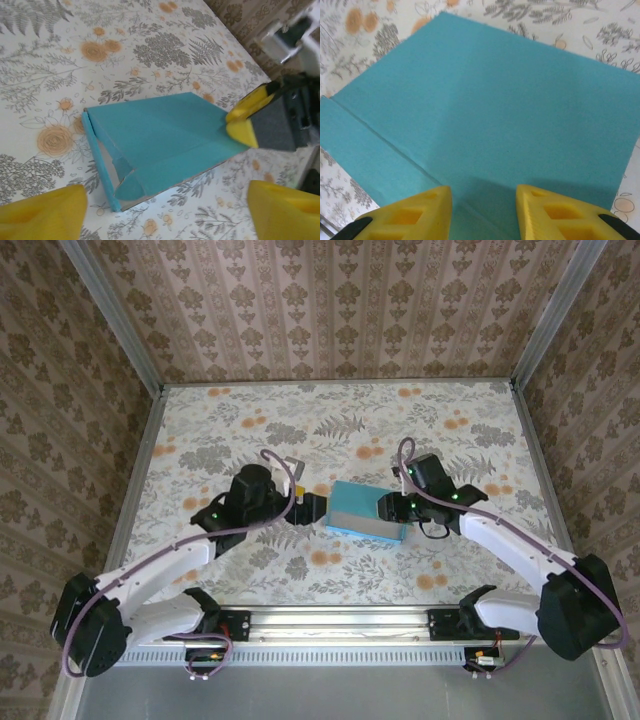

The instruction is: Fold the paper box

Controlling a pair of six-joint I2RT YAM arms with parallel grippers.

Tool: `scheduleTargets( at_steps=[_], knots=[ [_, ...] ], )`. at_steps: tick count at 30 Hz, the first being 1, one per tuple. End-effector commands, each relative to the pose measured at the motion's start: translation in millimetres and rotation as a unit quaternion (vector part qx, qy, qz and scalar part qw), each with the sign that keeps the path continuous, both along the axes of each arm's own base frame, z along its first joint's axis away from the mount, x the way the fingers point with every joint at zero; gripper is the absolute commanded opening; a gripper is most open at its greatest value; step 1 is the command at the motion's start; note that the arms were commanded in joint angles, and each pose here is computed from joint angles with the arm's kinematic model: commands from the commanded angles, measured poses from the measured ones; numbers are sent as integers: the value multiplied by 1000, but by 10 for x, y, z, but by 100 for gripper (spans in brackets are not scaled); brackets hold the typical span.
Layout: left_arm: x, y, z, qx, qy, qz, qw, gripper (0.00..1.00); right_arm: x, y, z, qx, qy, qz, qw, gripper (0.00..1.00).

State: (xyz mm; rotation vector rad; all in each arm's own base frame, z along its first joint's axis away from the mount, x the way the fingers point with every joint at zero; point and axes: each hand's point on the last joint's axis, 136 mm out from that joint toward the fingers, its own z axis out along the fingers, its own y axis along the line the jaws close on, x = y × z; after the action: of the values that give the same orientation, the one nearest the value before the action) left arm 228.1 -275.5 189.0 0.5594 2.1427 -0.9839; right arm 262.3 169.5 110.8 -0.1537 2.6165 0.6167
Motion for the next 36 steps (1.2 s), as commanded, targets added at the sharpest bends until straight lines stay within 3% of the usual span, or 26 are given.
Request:
scheduleTargets(
  at_steps=[1,8,15,26,31,36],
  knots=[
    [-85,-124,-89,-2,75,-44,996,77,-130,1,-151,-18,32,31,999,40],
    [-80,-275,-586,59,175,-66,981,68,-118,16,-231,-21,36,25,999,38],
    [-67,-307,-855,100,211,-60,970,64,-107,35,-220,-17,35,24,999,37],
    [-14,-417,-929,100,216,-69,969,56,-144,106,-271,-13,42,36,998,32],
    [12,-279,-1017,162,202,-58,964,56,-151,82,-290,-20,42,35,998,32],
    [31,-294,-1029,168,193,-64,965,57,-153,79,-297,-21,43,35,998,30]
  ],
)
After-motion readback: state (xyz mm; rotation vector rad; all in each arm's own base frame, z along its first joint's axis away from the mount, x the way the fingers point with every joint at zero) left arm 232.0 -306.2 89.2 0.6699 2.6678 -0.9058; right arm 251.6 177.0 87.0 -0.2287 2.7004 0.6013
